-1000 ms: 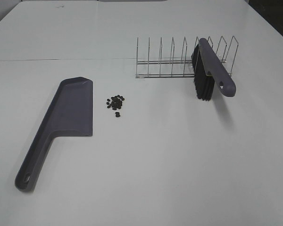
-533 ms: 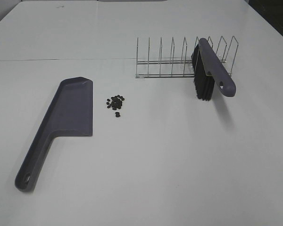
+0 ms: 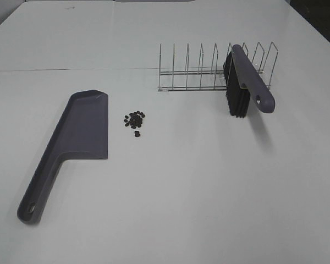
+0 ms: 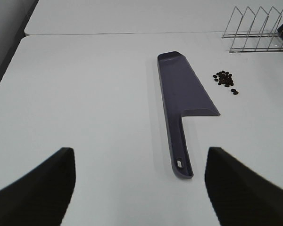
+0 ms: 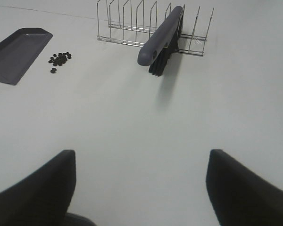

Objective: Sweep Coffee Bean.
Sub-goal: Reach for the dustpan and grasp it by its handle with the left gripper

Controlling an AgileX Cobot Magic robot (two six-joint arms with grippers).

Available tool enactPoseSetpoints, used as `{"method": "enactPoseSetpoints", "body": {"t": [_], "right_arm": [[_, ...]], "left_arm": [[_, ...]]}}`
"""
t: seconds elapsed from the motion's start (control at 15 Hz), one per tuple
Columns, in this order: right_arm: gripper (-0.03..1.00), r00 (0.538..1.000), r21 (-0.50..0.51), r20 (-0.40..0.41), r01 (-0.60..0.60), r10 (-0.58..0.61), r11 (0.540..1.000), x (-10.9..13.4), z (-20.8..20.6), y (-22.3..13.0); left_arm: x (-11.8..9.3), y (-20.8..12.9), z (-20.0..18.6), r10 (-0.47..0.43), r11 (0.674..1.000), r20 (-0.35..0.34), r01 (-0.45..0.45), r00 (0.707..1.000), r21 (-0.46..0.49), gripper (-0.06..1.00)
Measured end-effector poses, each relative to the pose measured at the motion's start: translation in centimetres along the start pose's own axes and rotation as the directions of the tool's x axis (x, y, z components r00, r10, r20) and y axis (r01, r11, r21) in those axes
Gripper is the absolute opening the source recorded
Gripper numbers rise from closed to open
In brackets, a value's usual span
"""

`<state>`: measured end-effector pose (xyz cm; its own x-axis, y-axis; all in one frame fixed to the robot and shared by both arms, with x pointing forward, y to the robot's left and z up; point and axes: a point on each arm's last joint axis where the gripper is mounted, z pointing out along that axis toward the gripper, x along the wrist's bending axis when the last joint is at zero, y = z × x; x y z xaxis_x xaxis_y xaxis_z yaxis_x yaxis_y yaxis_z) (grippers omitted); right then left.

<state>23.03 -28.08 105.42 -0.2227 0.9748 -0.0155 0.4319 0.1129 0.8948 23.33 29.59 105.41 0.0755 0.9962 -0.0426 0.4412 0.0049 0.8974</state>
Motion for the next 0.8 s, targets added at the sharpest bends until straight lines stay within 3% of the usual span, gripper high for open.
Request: {"method": "enactPoseSetpoints", "body": {"t": [0.8], "right_arm": [[0.68,1.000,0.000,0.000,0.000,0.000,1.000,0.00,0.00,0.00]], "left_arm": [[0.00,0.00,0.00,0.000,1.000,0.000,0.000,1.000,0.000,0.72]]}}
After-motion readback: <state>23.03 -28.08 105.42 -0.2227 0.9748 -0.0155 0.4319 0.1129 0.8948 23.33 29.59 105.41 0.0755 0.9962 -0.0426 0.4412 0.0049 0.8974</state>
